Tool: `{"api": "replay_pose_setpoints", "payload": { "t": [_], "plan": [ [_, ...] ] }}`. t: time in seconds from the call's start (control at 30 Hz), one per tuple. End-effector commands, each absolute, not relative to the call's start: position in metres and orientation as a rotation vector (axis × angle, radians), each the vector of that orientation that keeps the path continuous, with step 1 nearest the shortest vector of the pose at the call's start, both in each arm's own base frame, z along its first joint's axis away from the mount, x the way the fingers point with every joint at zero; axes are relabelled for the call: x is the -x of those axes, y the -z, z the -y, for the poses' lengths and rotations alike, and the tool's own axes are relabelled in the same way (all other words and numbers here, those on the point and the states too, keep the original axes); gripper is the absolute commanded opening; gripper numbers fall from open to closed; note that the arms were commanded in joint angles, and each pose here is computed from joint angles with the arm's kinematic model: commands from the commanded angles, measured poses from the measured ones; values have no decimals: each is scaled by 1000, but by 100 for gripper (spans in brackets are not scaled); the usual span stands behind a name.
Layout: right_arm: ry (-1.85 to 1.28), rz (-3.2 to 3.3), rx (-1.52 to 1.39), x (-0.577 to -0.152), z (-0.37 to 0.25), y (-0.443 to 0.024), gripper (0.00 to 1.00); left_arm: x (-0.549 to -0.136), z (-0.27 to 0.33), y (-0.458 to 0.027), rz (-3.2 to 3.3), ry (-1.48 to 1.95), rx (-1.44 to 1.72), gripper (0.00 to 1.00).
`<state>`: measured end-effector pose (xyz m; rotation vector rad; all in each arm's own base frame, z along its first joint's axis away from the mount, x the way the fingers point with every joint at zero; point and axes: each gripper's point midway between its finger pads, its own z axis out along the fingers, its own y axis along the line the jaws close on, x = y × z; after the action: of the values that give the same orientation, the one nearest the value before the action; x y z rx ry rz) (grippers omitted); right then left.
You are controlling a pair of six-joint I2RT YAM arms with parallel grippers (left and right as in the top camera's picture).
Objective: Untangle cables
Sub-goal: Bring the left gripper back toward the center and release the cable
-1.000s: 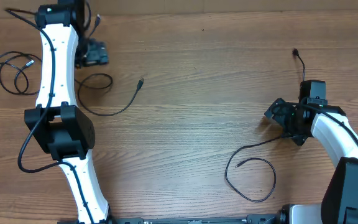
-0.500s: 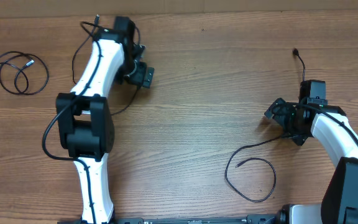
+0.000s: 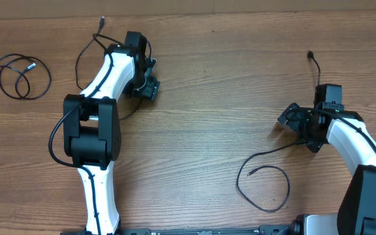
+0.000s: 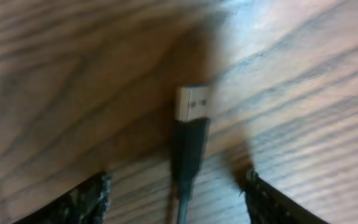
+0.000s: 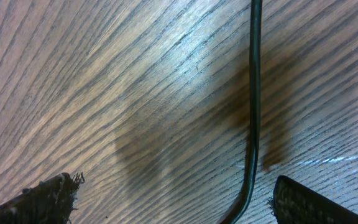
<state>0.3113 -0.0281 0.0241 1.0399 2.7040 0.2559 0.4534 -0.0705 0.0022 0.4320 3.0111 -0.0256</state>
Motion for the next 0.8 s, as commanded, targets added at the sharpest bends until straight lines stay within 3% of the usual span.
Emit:
{"api": "replay_pose_setpoints", "payload": {
  "t": [0.0,0.07,0.2,0.23,0.37,0.53,0.77],
  "plan": [
    [-267,-2691,-1037,-314,27,-27,100,-434,77,16,-3048,96,-525,62],
    [-267,-2691,-1037,-314,27,-27,100,-429,76,23,-3061,97,-525,51],
    [-267,-2691,-1037,-314,27,-27,100,-437,76,23,-3036,96,-472,7],
    [-267,-2691,-1037,-314,27,-27,100,-443,75,20,-3020,97,-445,4],
    [-267,-2691,-1037,-314,27,-27,100,-478,79,-7,-2919,131,-339,4],
    [-267,-2691,-1037,-314,27,-27,100,-540,73,-80,-2719,158,-126,4],
    [-267,-2691,-1037,-314,27,-27,100,-598,13,-188,-2412,177,315,4]
  ]
}}
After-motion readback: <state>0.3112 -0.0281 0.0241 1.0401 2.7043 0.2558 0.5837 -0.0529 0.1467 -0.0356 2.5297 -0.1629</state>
